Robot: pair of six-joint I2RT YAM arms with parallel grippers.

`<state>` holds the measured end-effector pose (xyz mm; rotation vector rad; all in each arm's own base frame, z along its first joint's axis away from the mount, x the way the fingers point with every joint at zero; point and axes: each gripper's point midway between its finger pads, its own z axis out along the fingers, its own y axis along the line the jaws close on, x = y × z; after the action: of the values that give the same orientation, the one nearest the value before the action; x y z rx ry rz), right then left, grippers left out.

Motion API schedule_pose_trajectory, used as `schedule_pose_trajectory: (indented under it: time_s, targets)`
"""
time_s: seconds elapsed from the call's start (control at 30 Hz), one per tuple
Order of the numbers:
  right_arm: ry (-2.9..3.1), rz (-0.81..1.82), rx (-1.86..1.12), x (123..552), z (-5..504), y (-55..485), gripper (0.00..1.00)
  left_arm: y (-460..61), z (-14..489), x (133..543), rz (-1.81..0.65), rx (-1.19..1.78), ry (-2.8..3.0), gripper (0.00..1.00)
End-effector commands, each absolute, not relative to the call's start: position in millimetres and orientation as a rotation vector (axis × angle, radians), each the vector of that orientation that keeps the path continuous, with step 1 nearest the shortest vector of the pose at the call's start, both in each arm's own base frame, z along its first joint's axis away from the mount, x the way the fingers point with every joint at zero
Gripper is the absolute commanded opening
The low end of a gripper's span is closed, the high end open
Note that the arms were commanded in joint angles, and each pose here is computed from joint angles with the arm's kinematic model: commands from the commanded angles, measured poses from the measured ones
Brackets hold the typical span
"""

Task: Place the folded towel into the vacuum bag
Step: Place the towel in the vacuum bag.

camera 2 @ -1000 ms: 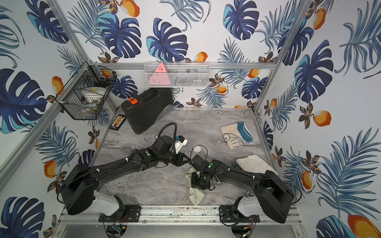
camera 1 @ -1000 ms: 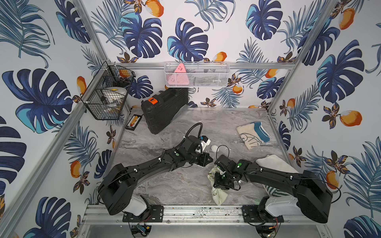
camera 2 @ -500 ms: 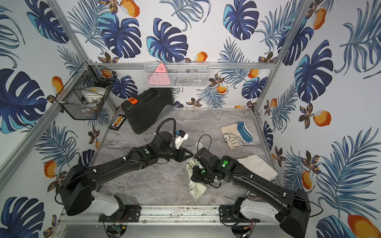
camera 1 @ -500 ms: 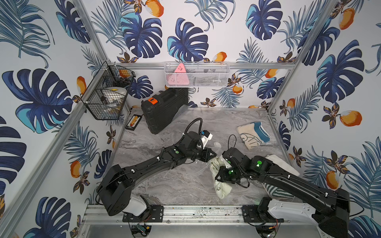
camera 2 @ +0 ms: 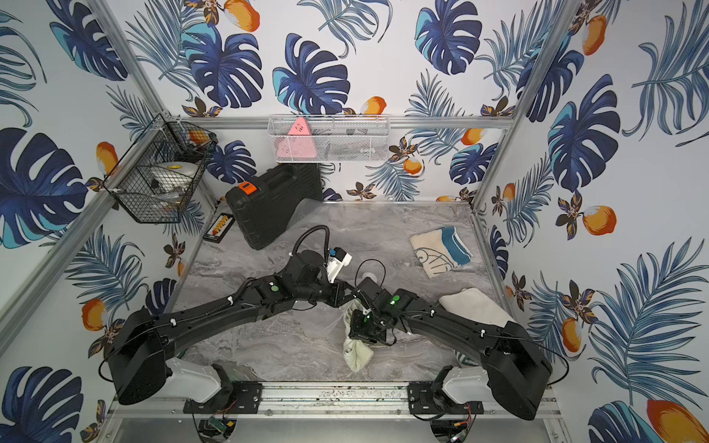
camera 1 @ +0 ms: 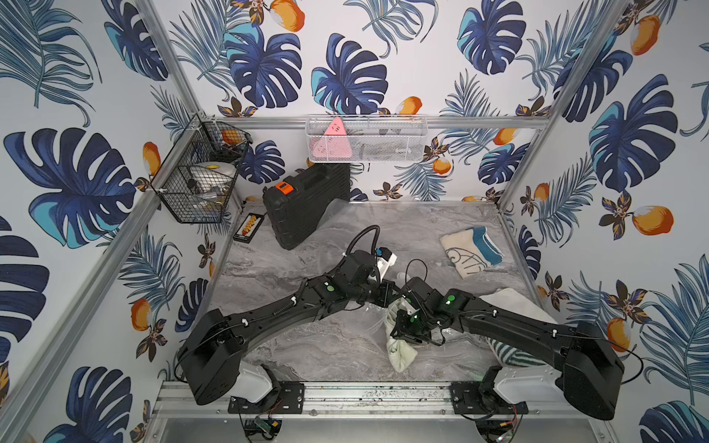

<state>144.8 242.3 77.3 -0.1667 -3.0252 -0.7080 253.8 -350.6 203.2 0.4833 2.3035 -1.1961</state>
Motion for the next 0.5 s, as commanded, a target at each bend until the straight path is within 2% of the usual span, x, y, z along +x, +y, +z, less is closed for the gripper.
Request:
schedule_pose_trajectory:
  time_s: [0.0,0.1,0.23,0.33,0.47]
  targets:
    - [-3.041,-0.54,-0.183,134,60,200,0.0,-356,226,252,-1.259,0.556,2.212,0.0]
    - [-3.075,-0.457,-0.157,128,69,177,0.0,-352,220,252,-1.237,0.564,2.223,0.0]
    - [-3.053,-0.488,-0.045,122,97,189,0.0,-354,205,253,-1.234,0.564,2.25,0.0]
    - [-3.046,-0.657,0.053,126,127,227,0.0,-361,205,250,-1.268,0.568,2.24,0.0]
    - [-2.959,-1.012,0.062,143,159,285,0.0,-368,207,244,-1.287,0.593,2.23,0.0]
